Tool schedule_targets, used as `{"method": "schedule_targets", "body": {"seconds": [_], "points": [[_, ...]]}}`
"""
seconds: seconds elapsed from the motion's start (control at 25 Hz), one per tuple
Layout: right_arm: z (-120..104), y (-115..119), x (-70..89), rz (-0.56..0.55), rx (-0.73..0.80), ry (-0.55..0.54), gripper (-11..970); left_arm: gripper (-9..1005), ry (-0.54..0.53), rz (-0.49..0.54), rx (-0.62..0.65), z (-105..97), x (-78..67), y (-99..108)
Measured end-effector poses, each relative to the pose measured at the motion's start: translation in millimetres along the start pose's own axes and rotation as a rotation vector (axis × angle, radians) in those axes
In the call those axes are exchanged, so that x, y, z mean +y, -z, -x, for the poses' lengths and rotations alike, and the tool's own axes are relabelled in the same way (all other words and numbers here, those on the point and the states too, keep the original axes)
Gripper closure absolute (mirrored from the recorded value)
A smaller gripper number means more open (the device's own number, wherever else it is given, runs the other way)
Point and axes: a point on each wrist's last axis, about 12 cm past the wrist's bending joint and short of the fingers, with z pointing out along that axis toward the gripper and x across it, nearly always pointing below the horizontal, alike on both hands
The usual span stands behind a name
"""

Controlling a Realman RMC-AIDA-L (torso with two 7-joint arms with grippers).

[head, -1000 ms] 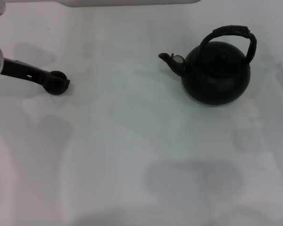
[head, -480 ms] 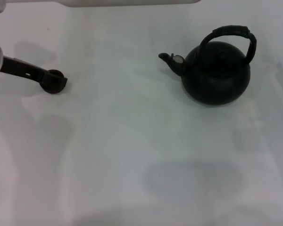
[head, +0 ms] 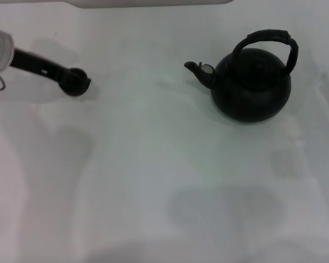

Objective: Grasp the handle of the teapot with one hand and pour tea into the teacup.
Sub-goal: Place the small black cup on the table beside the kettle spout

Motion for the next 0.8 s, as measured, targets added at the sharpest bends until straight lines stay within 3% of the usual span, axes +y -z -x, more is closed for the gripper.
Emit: {"method": "schedule_targets", "body": {"seconds": [0.2, 0.44, 0.8], "points": [[0, 0, -0.1, 0.000, 0.002, 0.000, 119, 297, -0.100, -0.038, 0.041, 20, -14.9, -6], [0, -1, 0.1, 0.000, 0.002, 0.000, 118, 297, -0.242, -0.144, 0.113, 42, -48.9, -29], [0, -1, -0.2, -0.003, 0.005, 0.000, 118, 298, -0.357, -0.191, 0.150, 54, -76.0, -52]]}}
